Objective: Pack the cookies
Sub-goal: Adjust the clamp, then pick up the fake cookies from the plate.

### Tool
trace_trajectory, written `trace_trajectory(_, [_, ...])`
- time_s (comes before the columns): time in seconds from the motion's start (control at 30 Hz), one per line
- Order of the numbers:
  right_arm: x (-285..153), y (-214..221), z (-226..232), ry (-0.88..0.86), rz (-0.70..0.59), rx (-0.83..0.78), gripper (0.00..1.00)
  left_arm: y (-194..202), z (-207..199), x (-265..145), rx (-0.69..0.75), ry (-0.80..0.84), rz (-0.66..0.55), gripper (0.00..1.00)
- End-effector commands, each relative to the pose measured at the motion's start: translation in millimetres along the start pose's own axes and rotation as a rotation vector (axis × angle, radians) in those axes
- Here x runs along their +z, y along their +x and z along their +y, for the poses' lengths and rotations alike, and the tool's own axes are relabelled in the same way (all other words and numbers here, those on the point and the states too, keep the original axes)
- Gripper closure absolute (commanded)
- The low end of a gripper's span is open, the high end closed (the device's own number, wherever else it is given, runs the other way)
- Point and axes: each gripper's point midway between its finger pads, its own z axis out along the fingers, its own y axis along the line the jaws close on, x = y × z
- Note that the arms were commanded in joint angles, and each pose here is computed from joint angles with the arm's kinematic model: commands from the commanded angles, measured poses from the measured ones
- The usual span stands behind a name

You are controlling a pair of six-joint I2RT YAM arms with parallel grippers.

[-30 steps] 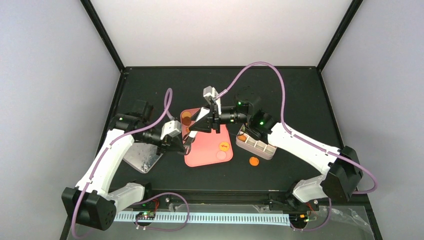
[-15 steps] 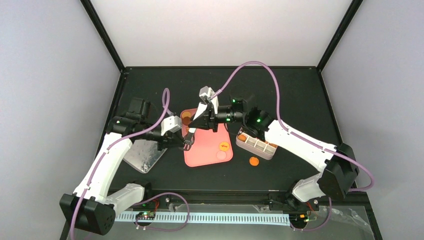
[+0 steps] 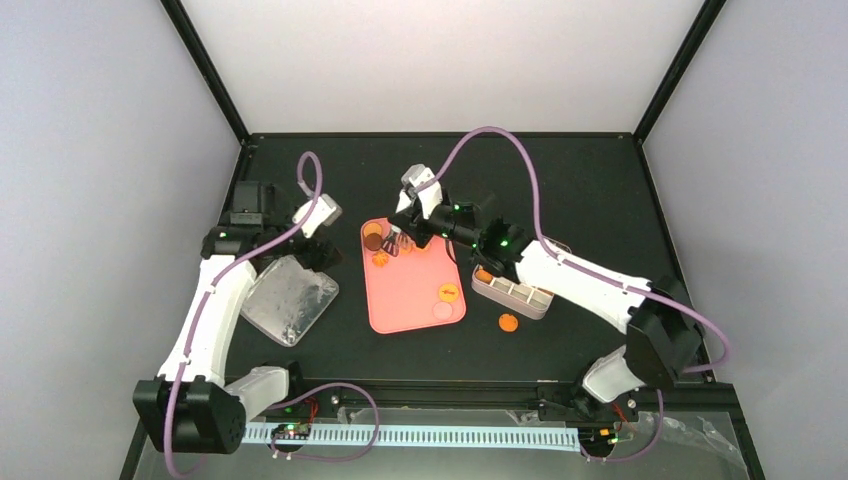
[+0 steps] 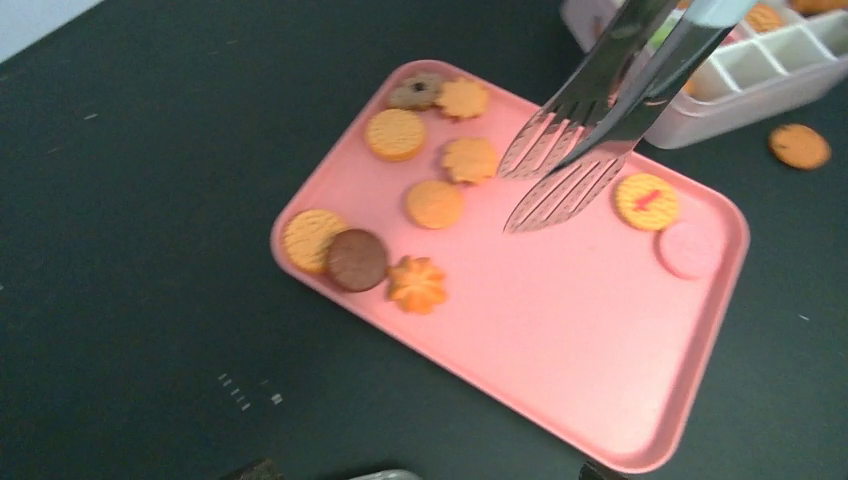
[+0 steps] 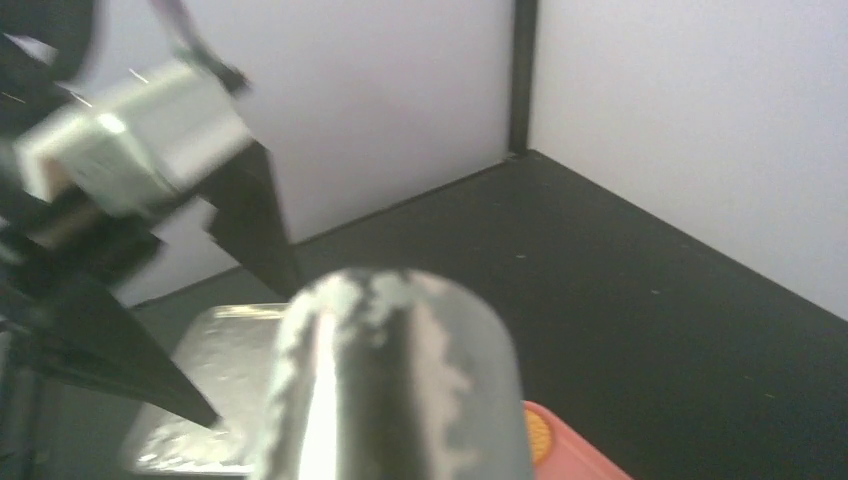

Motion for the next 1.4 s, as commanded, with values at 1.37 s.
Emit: trace_trajectory(1.37, [61.2, 90.4, -78.7, 0.334, 0.082, 0.038, 0.69, 26.3, 52.5, -41.1, -0.148, -0.148, -0.048, 0.22])
